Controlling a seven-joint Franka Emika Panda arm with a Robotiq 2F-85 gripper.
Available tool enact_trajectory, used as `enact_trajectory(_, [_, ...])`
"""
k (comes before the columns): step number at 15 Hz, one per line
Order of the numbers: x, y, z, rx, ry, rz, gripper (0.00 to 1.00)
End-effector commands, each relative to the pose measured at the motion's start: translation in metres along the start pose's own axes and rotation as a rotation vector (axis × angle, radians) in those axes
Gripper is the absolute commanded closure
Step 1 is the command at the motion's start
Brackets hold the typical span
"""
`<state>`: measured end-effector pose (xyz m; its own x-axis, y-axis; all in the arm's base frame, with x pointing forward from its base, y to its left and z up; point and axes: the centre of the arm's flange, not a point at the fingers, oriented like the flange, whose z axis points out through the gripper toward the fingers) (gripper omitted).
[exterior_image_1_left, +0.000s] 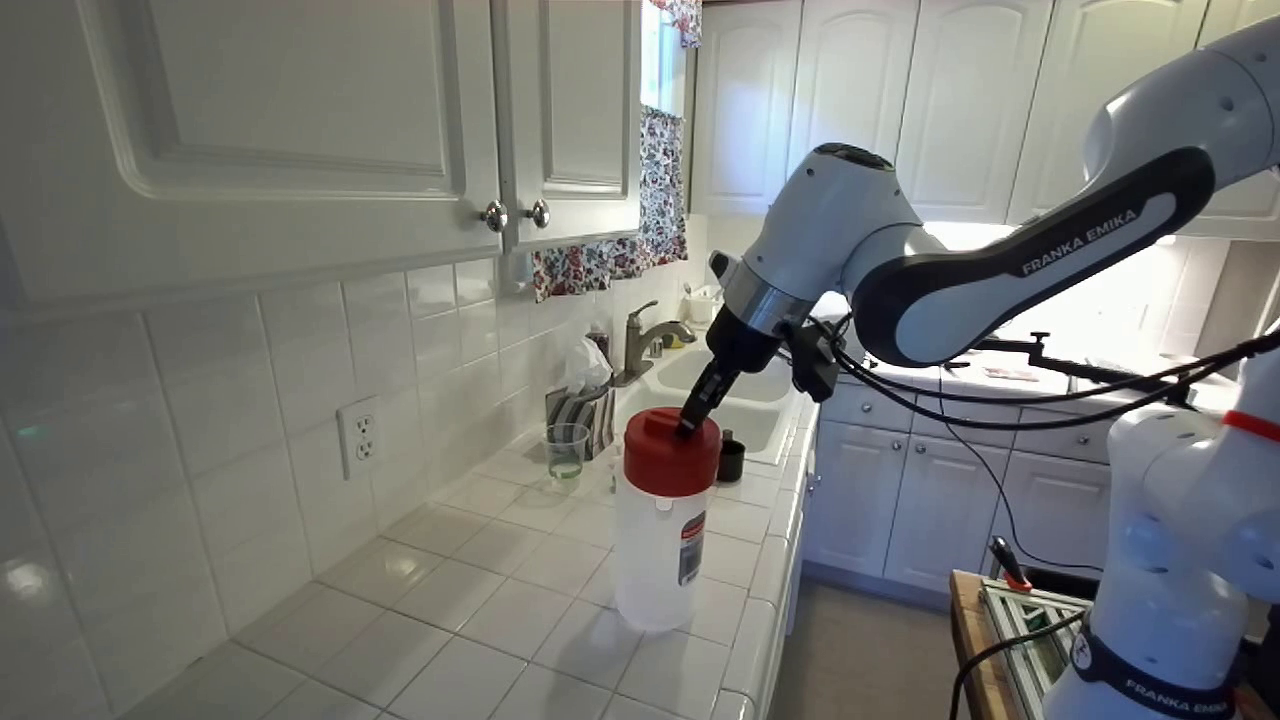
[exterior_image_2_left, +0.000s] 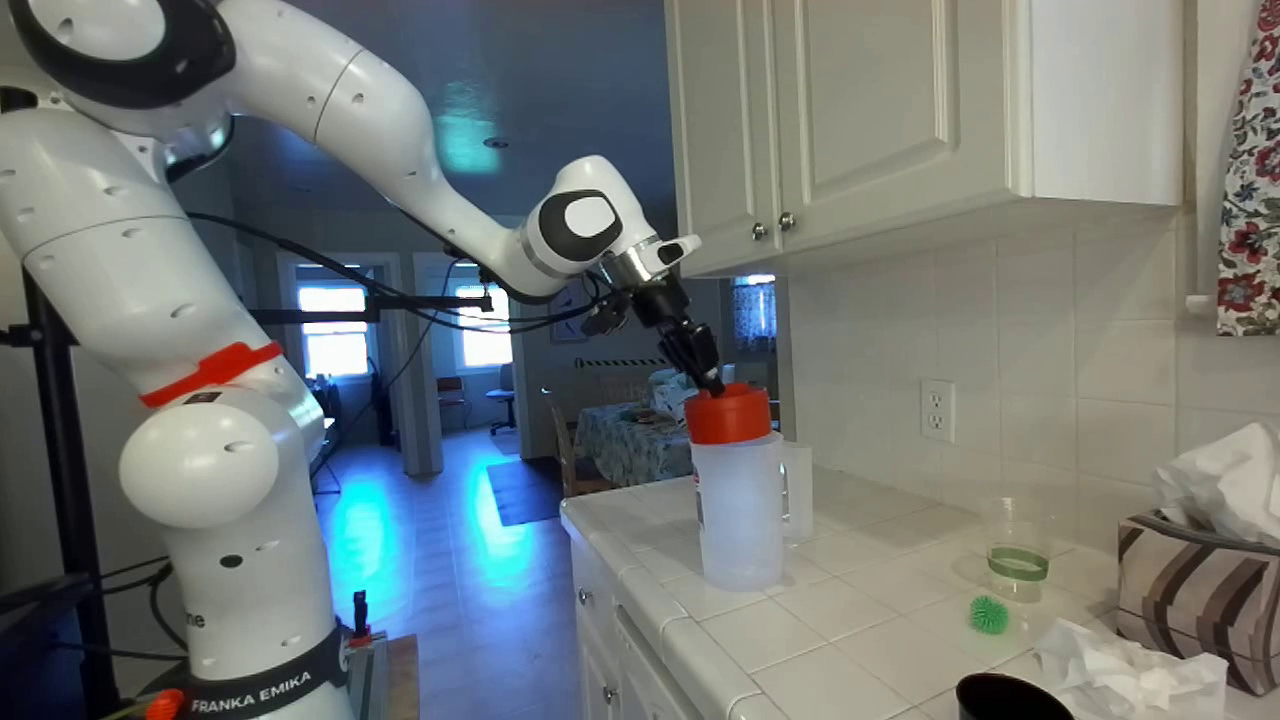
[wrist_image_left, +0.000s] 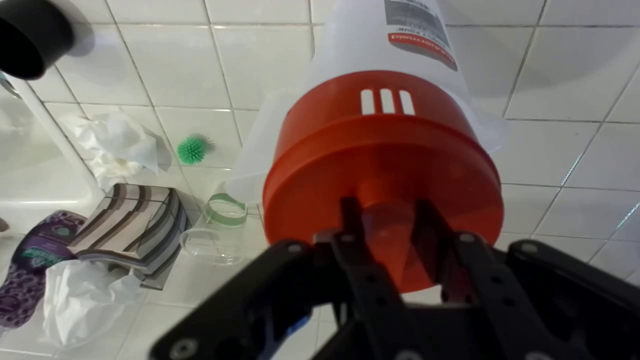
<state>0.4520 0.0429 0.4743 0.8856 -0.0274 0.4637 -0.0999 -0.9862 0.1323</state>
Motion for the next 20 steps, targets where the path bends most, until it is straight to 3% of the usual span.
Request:
enact_trajectory(1, [-0.001, 0.007, -0.001, 0.022, -0.002, -0.001, 0.92])
enact_trajectory(20, [0.012, 0.01, 0.004, 0.032, -0.011, 0.021, 0.92])
